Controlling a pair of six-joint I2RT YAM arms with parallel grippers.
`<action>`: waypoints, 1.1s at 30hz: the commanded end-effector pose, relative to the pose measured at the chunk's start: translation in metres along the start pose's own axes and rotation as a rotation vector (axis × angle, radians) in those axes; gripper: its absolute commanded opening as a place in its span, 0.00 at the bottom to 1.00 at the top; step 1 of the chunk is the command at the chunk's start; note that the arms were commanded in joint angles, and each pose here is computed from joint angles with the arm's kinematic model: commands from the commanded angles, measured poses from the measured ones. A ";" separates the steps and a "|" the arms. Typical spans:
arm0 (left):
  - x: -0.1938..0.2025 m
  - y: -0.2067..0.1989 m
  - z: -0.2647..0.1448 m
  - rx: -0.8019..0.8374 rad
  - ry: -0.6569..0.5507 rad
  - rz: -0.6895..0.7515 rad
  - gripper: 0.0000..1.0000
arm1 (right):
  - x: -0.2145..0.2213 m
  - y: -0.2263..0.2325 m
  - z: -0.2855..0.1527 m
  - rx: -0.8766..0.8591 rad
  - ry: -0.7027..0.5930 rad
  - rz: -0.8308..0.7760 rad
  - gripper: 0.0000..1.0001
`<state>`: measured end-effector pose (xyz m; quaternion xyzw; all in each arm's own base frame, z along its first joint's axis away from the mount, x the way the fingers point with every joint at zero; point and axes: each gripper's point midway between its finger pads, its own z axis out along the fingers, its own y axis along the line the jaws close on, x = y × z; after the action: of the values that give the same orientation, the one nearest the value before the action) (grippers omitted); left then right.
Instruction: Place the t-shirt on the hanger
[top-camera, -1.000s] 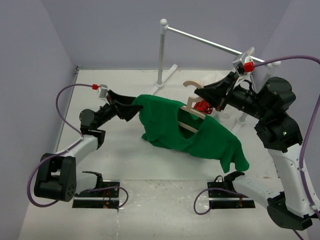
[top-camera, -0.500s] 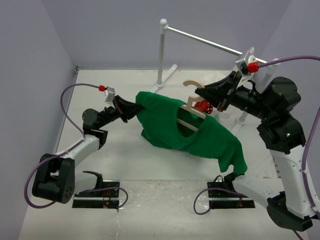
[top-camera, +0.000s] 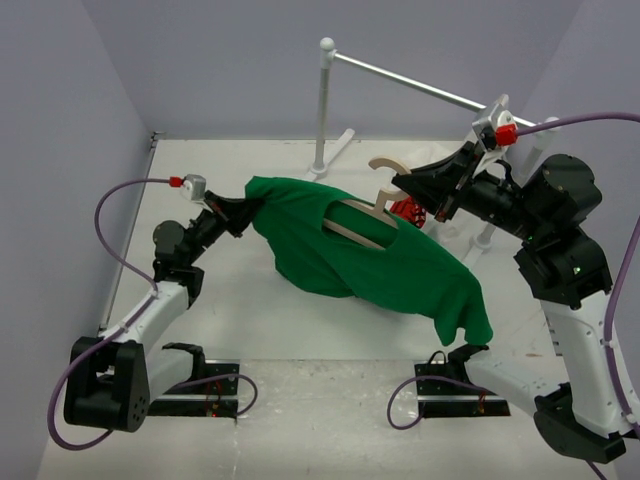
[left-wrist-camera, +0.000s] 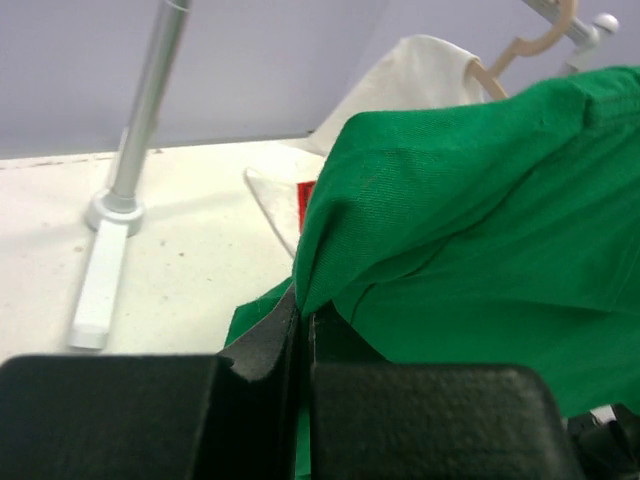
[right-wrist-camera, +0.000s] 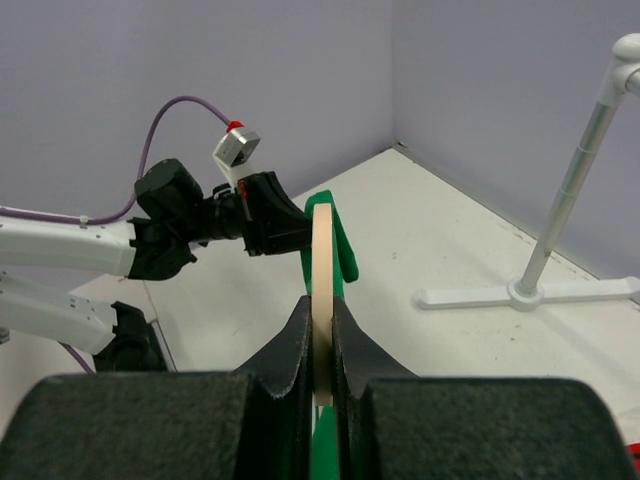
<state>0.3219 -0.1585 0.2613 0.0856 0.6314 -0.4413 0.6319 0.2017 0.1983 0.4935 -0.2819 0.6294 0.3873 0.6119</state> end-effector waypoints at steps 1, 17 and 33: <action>-0.015 0.032 -0.004 -0.187 -0.055 -0.042 0.00 | -0.017 0.010 -0.009 -0.024 -0.057 -0.049 0.00; -0.133 -0.124 -0.009 0.236 -0.138 0.231 0.76 | 0.022 -0.009 0.040 -0.054 0.018 -0.059 0.00; -0.053 -0.249 0.004 0.888 0.247 0.215 0.65 | 0.024 0.055 0.058 -0.398 -0.107 -0.133 0.00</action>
<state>0.1922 -0.2754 0.4181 0.4147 0.4670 -0.5705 0.5333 0.2071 0.2768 0.4408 -0.3876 0.5729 0.4509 0.5641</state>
